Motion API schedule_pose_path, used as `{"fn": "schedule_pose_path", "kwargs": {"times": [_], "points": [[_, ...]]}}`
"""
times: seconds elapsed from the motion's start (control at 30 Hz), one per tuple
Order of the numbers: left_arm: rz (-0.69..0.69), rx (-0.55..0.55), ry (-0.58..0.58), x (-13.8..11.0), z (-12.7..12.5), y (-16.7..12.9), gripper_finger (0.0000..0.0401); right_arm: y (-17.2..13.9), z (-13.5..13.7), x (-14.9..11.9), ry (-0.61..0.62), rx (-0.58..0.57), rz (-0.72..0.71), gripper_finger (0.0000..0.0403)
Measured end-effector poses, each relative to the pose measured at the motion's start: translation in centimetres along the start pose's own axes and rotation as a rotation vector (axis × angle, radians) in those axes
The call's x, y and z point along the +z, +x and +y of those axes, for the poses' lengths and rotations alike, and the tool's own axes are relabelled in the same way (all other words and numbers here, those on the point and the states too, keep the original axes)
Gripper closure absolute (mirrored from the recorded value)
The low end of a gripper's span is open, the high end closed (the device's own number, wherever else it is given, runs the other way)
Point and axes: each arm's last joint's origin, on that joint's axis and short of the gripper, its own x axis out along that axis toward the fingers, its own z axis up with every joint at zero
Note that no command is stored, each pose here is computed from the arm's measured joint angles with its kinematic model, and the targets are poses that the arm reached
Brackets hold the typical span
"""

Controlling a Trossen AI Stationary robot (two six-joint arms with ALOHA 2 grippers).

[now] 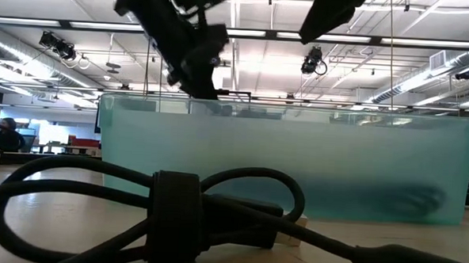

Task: Pick & Place USB Port
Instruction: Put the black charger cable into the yellow bin, then put the striped green charger cable into the blue bin

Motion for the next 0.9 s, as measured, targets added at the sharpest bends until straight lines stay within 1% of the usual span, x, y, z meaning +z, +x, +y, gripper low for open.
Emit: {"fn": "schedule_pose_path", "kwargs": {"times": [0.13, 0.23, 0.37, 0.47, 0.67, 0.77, 0.9], "points": [[0.036, -0.036, -0.019, 0.8, 0.5, 1.4, 0.0401, -0.1, -0.1, -0.7, -0.018, -0.062, 0.049, 0.0201], [0.072, -0.069, -0.021, 0.5, 0.5, 2.2, 0.0401, -0.2, -0.4, -1.2, -0.02, -0.119, 0.08, 0.0201], [0.092, -0.062, -0.026, 0.3, 0.8, 2.6, 0.0386, -0.3, -0.9, -1.6, -0.033, -0.217, 0.102, 0.0201], [0.078, -0.033, -0.035, 0.4, 0.9, 2.6, 0.0357, -0.4, -1.1, -1.9, -0.026, -0.264, 0.11, 0.0201], [0.07, -0.022, -0.026, 0.5, 1.0, 2.3, 0.0279, -0.4, -1.2, -2.0, -0.025, -0.272, 0.123, 0.0201], [0.074, -0.048, -0.027, 0.5, 0.9, 2.3, 0.0246, -0.5, -1.3, -2.2, -0.034, -0.288, 0.133, 0.0201], [0.062, -0.118, -0.073, 0.9, 0.8, 1.4, 0.022, -0.7, -2.1, -2.8, -0.013, -0.402, 0.162, 0.0201]]}}
